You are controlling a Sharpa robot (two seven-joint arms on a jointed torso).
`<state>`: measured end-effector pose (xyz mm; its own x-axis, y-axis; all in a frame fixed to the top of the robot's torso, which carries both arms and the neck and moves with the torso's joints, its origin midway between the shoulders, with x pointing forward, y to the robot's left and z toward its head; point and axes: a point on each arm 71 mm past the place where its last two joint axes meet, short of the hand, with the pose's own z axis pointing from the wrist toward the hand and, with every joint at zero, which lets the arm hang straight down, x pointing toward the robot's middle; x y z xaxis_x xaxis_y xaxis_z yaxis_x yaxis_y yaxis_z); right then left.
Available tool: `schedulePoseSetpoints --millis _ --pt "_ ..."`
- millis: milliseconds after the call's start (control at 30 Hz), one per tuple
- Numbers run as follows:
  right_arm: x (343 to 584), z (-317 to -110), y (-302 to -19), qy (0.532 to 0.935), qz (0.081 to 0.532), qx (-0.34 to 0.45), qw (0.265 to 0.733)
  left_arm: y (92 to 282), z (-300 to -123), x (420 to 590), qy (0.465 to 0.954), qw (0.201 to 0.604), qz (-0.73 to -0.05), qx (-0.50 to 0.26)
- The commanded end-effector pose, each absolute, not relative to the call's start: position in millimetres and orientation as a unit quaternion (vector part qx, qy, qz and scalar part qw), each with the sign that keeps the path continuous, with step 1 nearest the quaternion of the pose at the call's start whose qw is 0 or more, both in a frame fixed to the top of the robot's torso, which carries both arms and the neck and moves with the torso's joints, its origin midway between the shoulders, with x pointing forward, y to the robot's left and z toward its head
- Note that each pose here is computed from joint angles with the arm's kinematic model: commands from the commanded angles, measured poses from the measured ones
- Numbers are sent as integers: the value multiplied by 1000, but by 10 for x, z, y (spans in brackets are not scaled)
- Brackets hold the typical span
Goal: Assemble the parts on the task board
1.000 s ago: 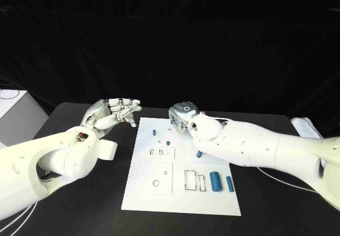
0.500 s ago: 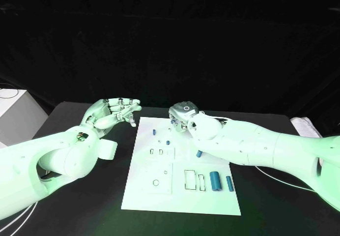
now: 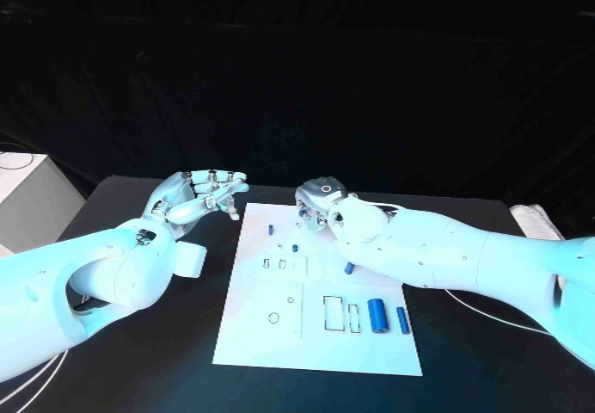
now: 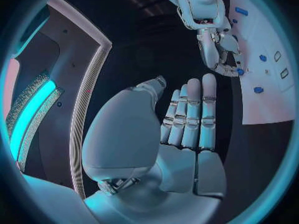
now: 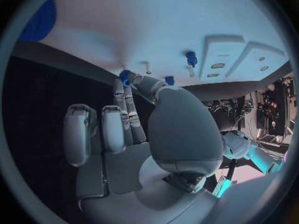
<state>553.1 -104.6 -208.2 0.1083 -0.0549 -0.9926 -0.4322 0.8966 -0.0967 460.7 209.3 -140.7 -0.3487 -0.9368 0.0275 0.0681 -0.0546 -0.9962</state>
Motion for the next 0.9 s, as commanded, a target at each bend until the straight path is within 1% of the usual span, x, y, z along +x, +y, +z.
schedulePoseSetpoints --millis 33,900 --pt "5534 -2097 -1039 659 131 -192 715 2073 -1389 4608 549 410 -615 -390" --pt "5602 -2097 -1050 662 132 -187 714 2072 -1392 4614 550 410 -614 -391"
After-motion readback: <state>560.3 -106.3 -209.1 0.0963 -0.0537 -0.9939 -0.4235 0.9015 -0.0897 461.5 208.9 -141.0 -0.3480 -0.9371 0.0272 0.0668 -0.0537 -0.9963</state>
